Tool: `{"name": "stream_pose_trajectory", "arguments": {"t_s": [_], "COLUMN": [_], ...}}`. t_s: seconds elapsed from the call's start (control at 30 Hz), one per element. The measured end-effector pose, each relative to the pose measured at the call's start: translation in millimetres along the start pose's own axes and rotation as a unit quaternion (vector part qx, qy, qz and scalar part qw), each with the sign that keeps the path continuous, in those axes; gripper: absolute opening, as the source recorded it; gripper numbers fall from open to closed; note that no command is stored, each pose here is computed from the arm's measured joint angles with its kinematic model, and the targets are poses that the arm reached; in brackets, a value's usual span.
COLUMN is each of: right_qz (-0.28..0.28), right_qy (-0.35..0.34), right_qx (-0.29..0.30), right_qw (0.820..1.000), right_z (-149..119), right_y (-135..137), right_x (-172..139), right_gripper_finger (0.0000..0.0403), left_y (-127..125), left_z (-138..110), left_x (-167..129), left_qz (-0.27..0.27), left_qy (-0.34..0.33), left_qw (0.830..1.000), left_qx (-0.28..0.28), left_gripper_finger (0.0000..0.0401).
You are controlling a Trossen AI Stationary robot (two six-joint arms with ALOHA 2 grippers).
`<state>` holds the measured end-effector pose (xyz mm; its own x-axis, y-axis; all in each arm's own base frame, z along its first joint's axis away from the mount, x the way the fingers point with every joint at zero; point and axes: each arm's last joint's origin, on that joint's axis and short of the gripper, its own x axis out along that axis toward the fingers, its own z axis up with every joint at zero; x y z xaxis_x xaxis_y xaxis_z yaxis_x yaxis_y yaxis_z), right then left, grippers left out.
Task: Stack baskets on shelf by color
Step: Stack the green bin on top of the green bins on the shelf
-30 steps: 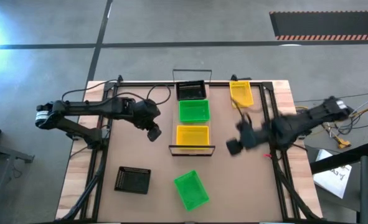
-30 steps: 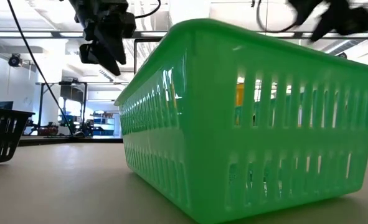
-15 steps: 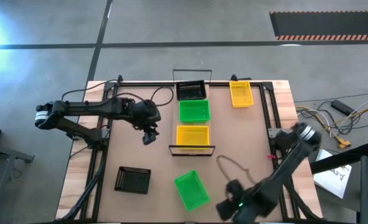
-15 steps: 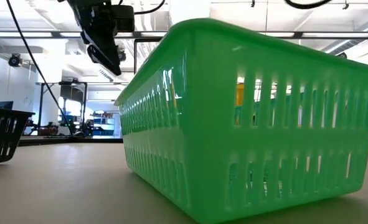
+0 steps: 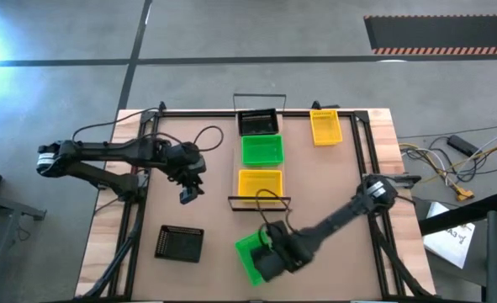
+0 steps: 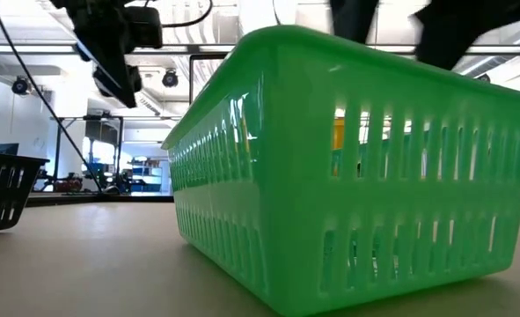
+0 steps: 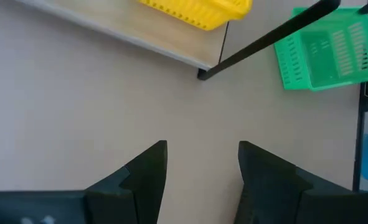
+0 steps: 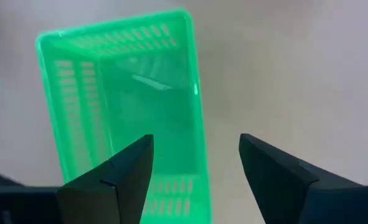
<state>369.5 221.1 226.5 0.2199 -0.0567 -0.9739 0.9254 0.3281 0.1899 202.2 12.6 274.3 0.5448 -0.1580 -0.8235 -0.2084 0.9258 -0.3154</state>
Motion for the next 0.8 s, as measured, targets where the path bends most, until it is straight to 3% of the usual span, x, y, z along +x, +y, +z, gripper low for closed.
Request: {"name": "stream_pose_trajectory", "arguments": {"t_s": [0.17,0.27,0.37,0.5,0.53,0.63,0.8], "right_qz": [-0.041,-0.026,-0.026,-0.030,-0.026,-0.001,0.070], "right_qy": [0.036,0.043,0.052,0.053,0.053,0.065,0.091], "right_qx": [-0.031,-0.049,-0.060,-0.099,-0.109,-0.155,-0.241], "right_qw": [0.998,0.998,0.996,0.993,0.992,0.986,0.964], "right_z": [16,17,17,13,11,10,25], "right_y": [3,7,8,6,5,5,-4], "right_x": [34,48,49,49,45,20,-56], "right_gripper_finger": [0.0213,0.0192,0.0146,0.0053,0.0030,0.0014,0.0009], "left_y": [1,2,2,2,1,0,-1], "left_z": [-14,-21,-24,-23,-22,-20,-16], "left_x": [-10,-15,-20,-22,-23,-23,-23], "left_qz": [-0.008,-0.010,-0.013,-0.017,-0.019,-0.024,-0.029], "left_qy": [-0.026,-0.034,-0.045,-0.062,-0.067,-0.082,-0.096], "left_qw": [0.999,0.999,0.998,0.998,0.997,0.996,0.995], "left_qx": [-0.018,-0.026,-0.031,-0.028,-0.026,-0.024,-0.022], "left_gripper_finger": [0.0182,0.0182,0.0182,0.0182,0.0182,0.0182,0.0182]}}
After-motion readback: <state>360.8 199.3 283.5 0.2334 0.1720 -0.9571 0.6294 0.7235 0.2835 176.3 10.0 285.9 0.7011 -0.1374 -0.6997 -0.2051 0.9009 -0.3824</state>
